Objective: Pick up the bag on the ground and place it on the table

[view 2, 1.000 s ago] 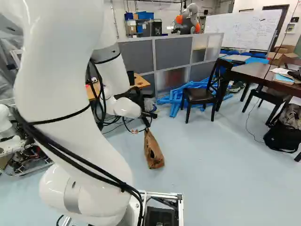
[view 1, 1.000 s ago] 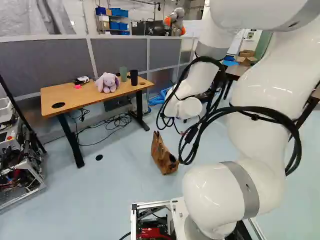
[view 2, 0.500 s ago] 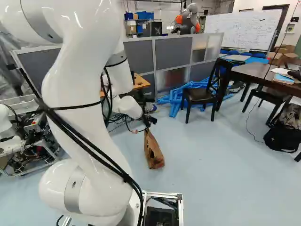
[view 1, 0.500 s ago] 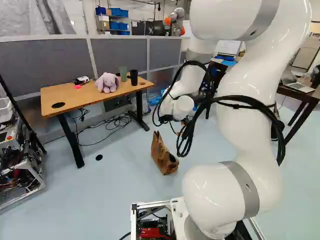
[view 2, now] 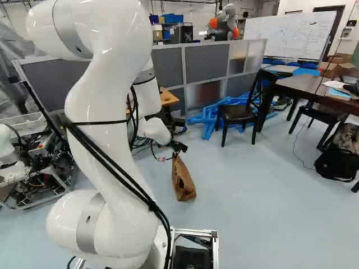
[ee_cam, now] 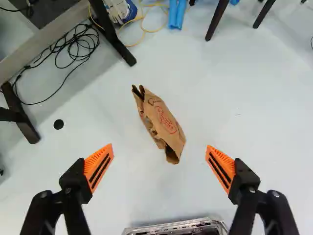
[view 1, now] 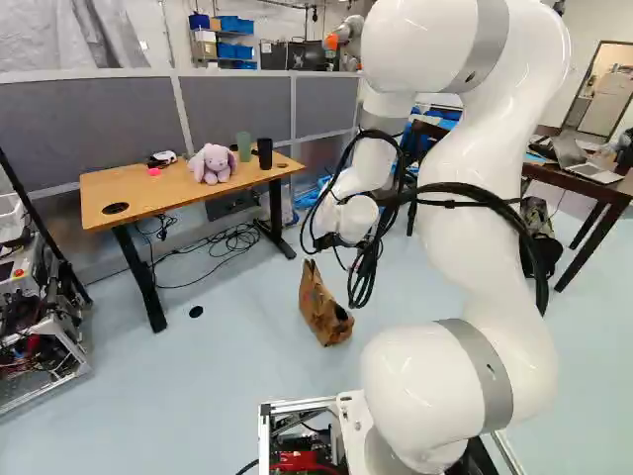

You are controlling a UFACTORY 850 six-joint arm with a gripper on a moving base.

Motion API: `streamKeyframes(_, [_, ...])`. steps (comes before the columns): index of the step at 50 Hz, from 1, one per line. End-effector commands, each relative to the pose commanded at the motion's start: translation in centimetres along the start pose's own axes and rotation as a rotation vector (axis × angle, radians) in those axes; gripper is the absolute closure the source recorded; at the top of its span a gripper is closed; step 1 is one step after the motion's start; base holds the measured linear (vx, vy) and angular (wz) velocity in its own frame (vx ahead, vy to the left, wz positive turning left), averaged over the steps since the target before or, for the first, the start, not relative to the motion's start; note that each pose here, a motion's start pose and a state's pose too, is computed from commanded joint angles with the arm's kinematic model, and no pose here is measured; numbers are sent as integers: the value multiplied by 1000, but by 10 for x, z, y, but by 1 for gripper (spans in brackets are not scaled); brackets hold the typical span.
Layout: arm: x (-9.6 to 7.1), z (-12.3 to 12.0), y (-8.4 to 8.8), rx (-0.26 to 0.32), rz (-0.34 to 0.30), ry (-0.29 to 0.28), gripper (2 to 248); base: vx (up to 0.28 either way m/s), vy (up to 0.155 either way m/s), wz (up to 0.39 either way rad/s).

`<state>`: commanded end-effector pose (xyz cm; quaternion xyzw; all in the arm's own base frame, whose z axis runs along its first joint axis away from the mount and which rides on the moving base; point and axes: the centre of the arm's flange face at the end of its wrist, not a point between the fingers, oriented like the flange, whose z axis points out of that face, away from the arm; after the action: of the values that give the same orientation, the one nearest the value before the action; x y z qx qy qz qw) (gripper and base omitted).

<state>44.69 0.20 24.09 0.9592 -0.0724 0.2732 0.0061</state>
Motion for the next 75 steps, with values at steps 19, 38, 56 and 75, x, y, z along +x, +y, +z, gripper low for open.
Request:
streamKeyframes(19, [-4, 27, -1, -5, -2, -35, 3, 0, 0, 0])
streamKeyframes(38, [-4, 58, -3, -9, -3, -61, 3, 0, 0, 0])
streamKeyframes(56, [-2, 89, -5, -12, -4, -77, 3, 0, 0, 0])
streamKeyframes(75, [2, 125, -7, -13, -4, -85, 3, 0, 0, 0])
